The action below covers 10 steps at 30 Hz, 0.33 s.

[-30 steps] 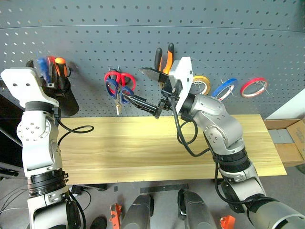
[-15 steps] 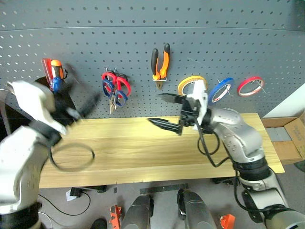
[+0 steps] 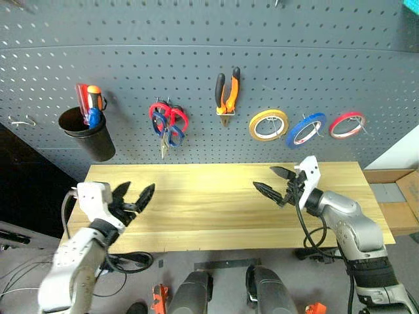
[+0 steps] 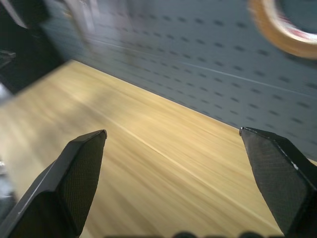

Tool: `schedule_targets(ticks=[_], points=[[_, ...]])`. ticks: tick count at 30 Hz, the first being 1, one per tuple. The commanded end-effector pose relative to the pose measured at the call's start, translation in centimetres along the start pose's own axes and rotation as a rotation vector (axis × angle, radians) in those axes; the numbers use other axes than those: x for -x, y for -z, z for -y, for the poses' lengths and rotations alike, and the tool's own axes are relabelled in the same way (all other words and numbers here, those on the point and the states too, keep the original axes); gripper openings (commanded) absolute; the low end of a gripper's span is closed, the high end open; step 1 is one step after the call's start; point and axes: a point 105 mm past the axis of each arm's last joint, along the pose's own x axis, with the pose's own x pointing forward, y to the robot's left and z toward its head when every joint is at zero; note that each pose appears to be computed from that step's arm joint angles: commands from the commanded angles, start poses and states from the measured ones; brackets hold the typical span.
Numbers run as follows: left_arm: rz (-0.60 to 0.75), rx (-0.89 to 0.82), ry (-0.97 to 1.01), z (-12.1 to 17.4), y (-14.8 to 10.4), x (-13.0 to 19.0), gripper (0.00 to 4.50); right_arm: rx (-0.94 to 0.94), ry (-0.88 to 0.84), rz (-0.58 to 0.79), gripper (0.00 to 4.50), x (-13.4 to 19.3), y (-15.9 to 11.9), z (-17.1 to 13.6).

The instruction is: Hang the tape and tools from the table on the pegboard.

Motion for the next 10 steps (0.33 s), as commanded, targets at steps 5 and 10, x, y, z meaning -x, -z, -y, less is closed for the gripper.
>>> schedule_targets(ticks=[5,10], points=[[0.016,-0.050,-0.075,-1.8,1.4,0.2,3.95,-0.042,0.308,-0.040,4.50,4.9,3.8,5.4],[0.019,-0.064,-0.087,-2.4,1.9,0.3,3.95,-0.058,0.304,-0.021,4.50,4.7,4.1,5.6]])
